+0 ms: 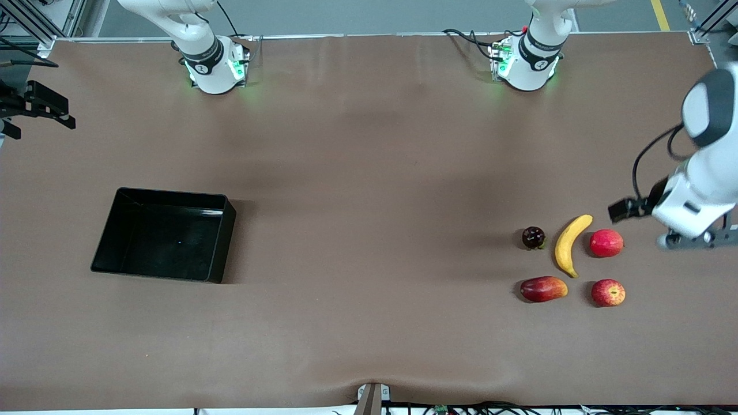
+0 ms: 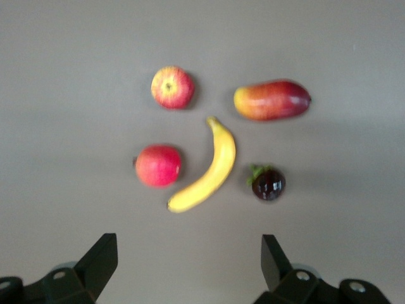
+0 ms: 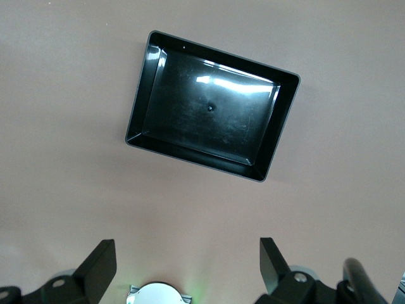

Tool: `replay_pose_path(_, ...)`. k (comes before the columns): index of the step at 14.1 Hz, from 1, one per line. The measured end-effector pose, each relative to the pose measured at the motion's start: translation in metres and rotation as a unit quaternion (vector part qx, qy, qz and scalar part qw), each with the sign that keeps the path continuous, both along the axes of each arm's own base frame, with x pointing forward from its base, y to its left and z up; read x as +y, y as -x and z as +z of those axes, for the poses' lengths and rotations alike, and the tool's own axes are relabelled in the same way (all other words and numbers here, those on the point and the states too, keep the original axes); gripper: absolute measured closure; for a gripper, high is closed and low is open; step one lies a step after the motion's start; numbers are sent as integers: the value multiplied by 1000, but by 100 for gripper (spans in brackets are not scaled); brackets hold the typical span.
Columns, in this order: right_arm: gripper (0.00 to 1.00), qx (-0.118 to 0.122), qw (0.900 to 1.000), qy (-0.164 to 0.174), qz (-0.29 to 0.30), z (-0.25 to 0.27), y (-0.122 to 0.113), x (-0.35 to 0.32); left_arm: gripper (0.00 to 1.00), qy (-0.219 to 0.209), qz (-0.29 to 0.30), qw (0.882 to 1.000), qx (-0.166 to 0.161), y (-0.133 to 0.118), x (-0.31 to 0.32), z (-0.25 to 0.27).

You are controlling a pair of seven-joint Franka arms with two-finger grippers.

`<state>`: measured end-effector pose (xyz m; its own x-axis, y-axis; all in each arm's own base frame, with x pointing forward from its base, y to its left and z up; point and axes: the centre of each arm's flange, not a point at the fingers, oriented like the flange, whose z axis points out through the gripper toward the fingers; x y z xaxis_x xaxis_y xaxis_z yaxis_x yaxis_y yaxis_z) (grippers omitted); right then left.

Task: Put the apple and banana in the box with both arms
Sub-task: 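Move the left gripper toward the red-yellow apple beside the mango, then lower the left gripper around the red-yellow apple and close it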

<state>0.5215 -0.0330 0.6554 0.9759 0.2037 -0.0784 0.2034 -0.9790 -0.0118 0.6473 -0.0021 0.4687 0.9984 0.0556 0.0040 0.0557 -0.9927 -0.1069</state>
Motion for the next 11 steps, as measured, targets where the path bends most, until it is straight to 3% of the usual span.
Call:
replay_pose_path(6,0,1,1000,0,0,-1,0,0,0,-2,-44,998,-47,-65,50,-129)
replay_pose_path(9,0,2,1000,0,0,-1,0,0,0,0,-51,996,-77,-81,81,-173)
replay_pose_path(11,0,2,1000,0,-1,-1,0,0,0,3,-53,995,-80,-84,80,-195)
